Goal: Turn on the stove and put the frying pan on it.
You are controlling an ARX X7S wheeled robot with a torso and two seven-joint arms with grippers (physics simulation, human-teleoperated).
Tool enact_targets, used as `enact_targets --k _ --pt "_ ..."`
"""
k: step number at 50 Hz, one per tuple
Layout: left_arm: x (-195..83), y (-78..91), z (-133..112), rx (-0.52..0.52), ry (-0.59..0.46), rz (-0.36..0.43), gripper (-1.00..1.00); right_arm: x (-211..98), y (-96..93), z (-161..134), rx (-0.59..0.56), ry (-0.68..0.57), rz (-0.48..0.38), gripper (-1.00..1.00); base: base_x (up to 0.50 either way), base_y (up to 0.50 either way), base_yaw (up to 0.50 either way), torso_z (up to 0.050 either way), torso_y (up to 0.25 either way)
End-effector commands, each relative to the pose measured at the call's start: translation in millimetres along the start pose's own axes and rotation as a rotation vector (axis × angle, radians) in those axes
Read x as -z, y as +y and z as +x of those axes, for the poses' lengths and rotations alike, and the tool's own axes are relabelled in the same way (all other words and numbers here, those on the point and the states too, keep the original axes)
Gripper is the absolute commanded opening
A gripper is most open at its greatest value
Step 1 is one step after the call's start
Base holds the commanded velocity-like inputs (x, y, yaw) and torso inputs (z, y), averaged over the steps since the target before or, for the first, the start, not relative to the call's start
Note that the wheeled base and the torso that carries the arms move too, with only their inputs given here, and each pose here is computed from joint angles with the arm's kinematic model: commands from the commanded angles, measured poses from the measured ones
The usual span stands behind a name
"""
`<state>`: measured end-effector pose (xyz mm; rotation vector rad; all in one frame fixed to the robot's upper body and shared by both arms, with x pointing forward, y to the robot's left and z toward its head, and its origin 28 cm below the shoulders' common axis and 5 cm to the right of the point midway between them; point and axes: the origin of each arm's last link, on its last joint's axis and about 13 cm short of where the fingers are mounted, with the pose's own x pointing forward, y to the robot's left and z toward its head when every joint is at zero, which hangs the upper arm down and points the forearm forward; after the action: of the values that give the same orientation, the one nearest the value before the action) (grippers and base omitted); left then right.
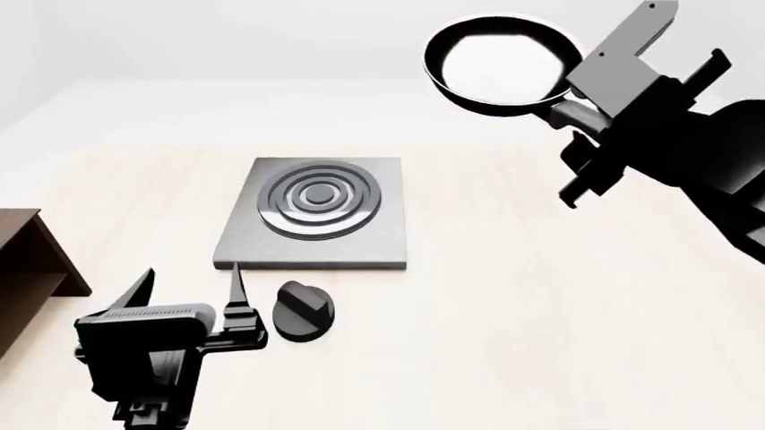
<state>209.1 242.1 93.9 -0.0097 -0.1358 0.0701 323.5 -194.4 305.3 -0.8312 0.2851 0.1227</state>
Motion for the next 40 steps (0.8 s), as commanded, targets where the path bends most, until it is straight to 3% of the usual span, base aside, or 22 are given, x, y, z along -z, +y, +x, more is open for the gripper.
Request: enact_targets --k 1,9,21,40 --pt "0.6 0.4 -0.3 0.003 -0.003 -0.002 1.00 -28.8 -4.4 15.7 0.134 -0.113 -0.017 -1.00 0.00 0.00 0.00 0.000 0.000" --pt "1.2 1.3 -0.6 0.002 0.001 -0.008 1.00 -38.9 10.0 31.2 0.122 -0.151 -0.011 -1.00 0.00 0.00 0.00 0.000 0.001" --pt "-0.5 0.9 -2.4 0.022 -0.018 -0.032 1.00 -60.4 17.1 41.4 0.153 -0.208 0.030 -1.00 0.00 0.00 0.00 0.000 0.003" --pt "-1.1 1.5 -3.8 0.036 -0.021 -0.050 1.00 -88.2 49.8 63.1 0.093 -0.267 0.039 -1.00 0.00 0.00 0.00 0.001 0.002"
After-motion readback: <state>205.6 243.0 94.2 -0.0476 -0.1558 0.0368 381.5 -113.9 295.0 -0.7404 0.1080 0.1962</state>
